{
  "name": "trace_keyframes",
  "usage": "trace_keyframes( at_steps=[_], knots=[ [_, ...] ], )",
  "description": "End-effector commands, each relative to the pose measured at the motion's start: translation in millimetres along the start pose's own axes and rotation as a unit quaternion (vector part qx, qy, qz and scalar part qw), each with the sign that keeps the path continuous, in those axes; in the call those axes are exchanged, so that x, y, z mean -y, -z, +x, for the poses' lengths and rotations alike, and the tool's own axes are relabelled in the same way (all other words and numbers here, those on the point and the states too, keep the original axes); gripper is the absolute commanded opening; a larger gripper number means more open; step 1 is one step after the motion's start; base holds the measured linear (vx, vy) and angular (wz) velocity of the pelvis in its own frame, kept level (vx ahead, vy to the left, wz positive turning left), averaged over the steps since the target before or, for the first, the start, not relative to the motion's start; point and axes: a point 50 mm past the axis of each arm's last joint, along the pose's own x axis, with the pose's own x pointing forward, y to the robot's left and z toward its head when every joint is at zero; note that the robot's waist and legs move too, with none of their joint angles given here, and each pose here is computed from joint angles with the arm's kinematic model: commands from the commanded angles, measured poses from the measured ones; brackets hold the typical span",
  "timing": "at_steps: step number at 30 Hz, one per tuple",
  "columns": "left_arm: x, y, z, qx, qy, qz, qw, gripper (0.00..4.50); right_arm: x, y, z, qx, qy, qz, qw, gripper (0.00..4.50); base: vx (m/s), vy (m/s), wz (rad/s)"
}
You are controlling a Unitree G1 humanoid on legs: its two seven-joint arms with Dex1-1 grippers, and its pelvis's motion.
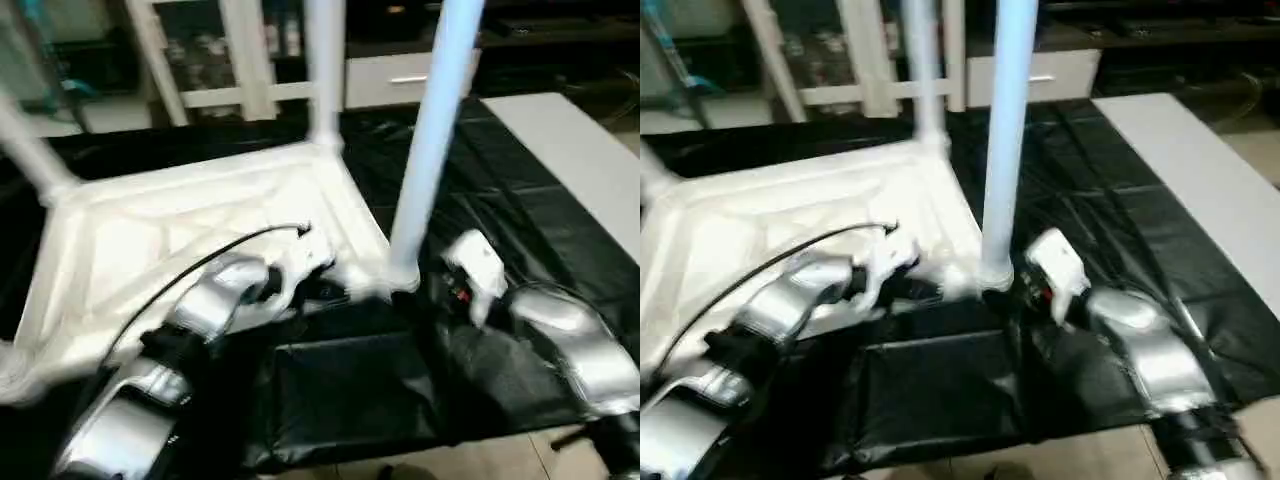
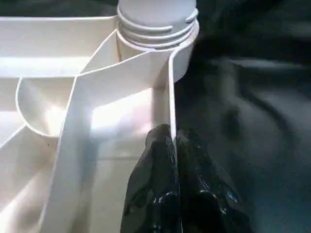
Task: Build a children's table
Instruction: Rotate leg to tighten
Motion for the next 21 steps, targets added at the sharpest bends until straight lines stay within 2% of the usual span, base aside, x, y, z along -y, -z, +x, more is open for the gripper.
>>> trace_keyframes(
  at_steps=[1, 5, 13, 14, 16, 18, 21],
  knots=[
    [15.2, -0.2, 4.2, -0.013, 0.077, 0.007, 0.997, 0.0, -10.2, -2.4, -4.1, -0.006, -0.061, 0.001, 0.998, 3.63, 0.0, 0.0, 0.0],
    [20.7, -2.3, 0.3, -0.012, 0.099, 0.007, 0.995, 0.0, -16.8, -0.5, -6.5, -0.026, -0.098, 0.004, 0.995, 3.63, 0.0, 0.0, 0.0],
    [19.6, -4.8, -1.8, -0.012, 0.082, 0.013, 0.996, 0.0, -22.5, 3.5, -1.9, -0.051, -0.134, -0.006, 0.99, 3.63, 0.0, 0.0, 0.0],
    [19.8, -4.5, -2.5, -0.015, 0.081, 0.013, 0.997, 0.0, -21.7, 3.7, -1.2, -0.054, -0.134, -0.006, 0.989, 3.37, 0.0, 0.0, 0.0],
    [20.0, -4.6, -2.9, -0.016, 0.081, 0.012, 0.997, 0.0, -20.6, 3.4, -0.7, -0.054, -0.133, -0.006, 0.99, 3.29, 0.0, 0.0, 0.0],
    [20.3, -4.7, -3.1, -0.017, 0.081, 0.012, 0.997, 0.0, -19.4, 2.7, 0.0, -0.052, -0.131, -0.004, 0.99, 3.0, 0.0, 0.0, 0.0],
    [20.5, -4.5, -3.3, -0.018, 0.081, 0.012, 0.996, 0.0, -19.4, 1.4, 0.9, -0.047, -0.132, -0.001, 0.99, 2.89, 0.0, 0.0, 0.0]
  ],
)
